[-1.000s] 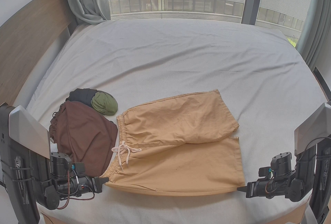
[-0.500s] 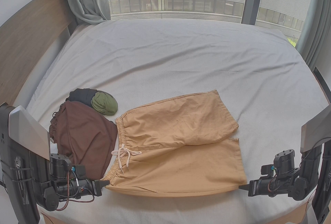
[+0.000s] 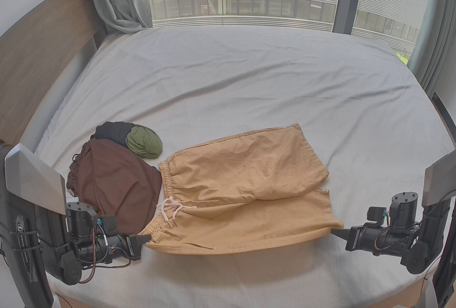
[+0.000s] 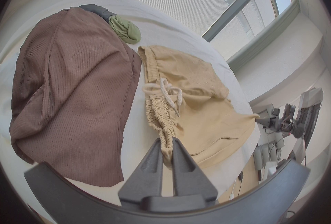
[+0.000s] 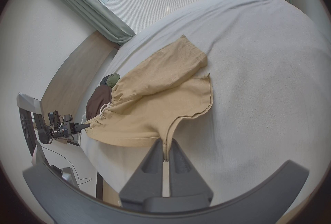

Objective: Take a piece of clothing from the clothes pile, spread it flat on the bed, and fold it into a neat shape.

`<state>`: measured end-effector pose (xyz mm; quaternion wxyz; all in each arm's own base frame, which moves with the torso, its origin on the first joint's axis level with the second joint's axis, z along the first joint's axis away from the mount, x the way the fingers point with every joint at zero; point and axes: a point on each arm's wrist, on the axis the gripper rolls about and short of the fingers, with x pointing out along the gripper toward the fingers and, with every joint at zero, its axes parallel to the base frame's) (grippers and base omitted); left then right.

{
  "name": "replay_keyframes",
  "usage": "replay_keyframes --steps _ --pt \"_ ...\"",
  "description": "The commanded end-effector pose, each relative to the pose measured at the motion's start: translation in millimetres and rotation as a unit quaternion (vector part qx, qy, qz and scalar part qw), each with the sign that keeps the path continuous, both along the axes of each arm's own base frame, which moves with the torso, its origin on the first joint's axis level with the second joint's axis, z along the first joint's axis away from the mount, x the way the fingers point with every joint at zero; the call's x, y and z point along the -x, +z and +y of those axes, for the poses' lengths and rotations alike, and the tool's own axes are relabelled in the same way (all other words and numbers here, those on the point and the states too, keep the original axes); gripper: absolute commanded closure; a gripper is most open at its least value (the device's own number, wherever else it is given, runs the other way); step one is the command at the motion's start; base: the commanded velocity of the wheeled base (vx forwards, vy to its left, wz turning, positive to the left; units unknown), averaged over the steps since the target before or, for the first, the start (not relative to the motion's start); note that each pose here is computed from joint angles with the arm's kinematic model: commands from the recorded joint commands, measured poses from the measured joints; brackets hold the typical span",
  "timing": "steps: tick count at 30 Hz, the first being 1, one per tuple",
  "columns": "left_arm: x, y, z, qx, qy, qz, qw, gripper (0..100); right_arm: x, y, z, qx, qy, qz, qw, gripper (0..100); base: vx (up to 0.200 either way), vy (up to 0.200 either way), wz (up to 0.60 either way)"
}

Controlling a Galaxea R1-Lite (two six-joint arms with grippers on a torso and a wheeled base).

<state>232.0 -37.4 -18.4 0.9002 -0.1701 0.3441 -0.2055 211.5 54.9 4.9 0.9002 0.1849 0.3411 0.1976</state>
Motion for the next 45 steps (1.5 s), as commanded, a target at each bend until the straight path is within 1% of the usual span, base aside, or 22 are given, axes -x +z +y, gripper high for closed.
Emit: replay_keyframes --steps 1,6,9,11,14,15,21,25,26,31,38,45 --pt "-9.5 9.6 -1.8 0.015 0.009 -0.027 0.9995 100 1.4 3.4 -0.7 -0.006 -0.004 -0.006 1.0 100 0.0 0.0 0.0" --pt "-15.9 18.2 -5.2 0.035 0.018 -0.043 0.9983 100 -5.8 6.1 -1.9 -0.01 -0.011 -0.022 0.9997 100 0.0 0.0 0.0" --pt "-20.8 24.1 -6.6 0.052 0.027 -0.052 0.9969 100 -12.0 12.4 -2.1 -0.015 -0.014 -0.044 0.9988 100 0.0 0.0 0.0" --pt "-23.0 24.8 -6.4 0.057 0.031 -0.053 0.9965 100 -14.4 14.3 -1.6 -0.019 -0.015 -0.05 0.9985 100 0.0 0.0 0.0" --pt "-24.5 25.3 -6.8 0.058 0.037 -0.055 0.9961 100 -16.4 16.4 -1.2 -0.023 -0.017 -0.056 0.998 100 0.0 0.0 0.0" --pt "-27.5 25.9 -7.0 0.059 0.044 -0.059 0.9956 100 -20.2 18.9 -0.4 -0.028 -0.019 -0.065 0.9973 100 0.0 0.0 0.0" --pt "-31.1 27.3 -9.1 0.065 0.045 -0.064 0.9948 100 -29.5 23.7 0.3 -0.032 -0.022 -0.086 0.9955 100 0.0 0.0 0.0" --pt "-36.8 28.3 -10.2 0.066 0.046 -0.074 0.994 100 -36.0 26.8 0.0 -0.035 -0.025 -0.1 0.994 100 0.0 0.0 0.0" --pt "-40.5 29.3 -10.4 0.065 0.054 -0.08 0.9932 100 -39.6 28.8 -0.5 -0.039 -0.029 -0.107 0.9931 100 0.0 0.0 0.0" --pt "-46.6 32.5 -18.2 0.08 0.062 -0.086 0.9911 100 -48.8 33.3 -4.2 -0.042 -0.038 -0.126 0.9904 100 0.0 0.0 0.0" --pt "-54.4 34.9 -23.9 0.086 0.06 -0.1 0.9895 100 -58.9 37.8 -8.9 -0.044 -0.049 -0.145 0.9872 100 0.0 0.0 0.0" --pt "-57.8 36.8 -26.2 0.093 0.064 -0.104 0.9881 100 -65.7 42.3 -7.9 -0.046 -0.048 -0.162 0.9845 100 0.0 0.0 0.0"
